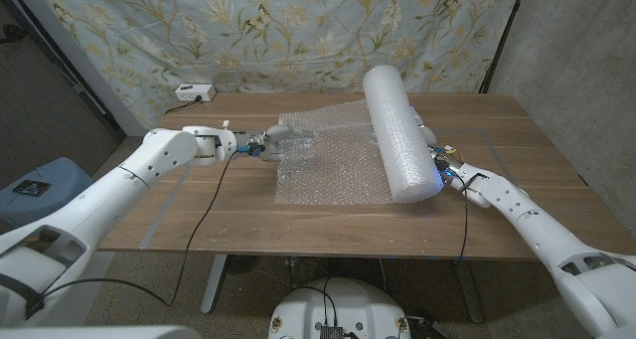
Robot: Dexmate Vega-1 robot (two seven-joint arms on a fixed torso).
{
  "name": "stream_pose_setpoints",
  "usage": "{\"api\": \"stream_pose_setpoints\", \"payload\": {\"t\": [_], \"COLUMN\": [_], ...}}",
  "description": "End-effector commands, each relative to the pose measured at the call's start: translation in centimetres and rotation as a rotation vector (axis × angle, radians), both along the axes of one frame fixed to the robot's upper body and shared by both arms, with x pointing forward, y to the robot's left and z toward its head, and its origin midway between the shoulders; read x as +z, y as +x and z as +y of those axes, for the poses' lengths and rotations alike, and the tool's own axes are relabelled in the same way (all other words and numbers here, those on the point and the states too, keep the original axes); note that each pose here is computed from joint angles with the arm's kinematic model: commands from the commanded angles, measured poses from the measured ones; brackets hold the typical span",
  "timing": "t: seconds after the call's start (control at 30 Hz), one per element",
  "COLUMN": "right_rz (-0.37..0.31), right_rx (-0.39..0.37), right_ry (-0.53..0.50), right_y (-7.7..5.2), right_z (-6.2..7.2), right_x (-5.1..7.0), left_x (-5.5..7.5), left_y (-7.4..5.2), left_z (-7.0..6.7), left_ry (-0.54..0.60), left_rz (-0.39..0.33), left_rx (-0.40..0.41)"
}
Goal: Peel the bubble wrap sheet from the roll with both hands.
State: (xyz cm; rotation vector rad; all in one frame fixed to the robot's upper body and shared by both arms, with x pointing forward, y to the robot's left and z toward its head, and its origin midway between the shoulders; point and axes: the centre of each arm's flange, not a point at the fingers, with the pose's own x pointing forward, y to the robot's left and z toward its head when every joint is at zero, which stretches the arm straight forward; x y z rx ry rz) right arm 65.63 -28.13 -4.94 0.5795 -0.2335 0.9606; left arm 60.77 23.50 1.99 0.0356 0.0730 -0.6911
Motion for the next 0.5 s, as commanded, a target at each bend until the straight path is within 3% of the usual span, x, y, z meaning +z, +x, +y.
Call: {"api": "stream_pose_setpoints", "payload": {"t": [0.03, 0.5], "right_rz": [-0.035, -0.011], "right_rx": [0.01, -0.003], "right_ry": [0.021, 0.012], "right_y": [0.3, 0.3], "right_z": [0.0, -0.3], "right_x": [0.0, -0.2], "left_x": [0.7, 0.6], "left_y": [-0.6, -1.0], "left_z": [0.1, 1.3], "left_ry": [0.031, 0.026], "left_rz": [-0.016, -0.003], "left_rx": [0.013, 0.028]}}
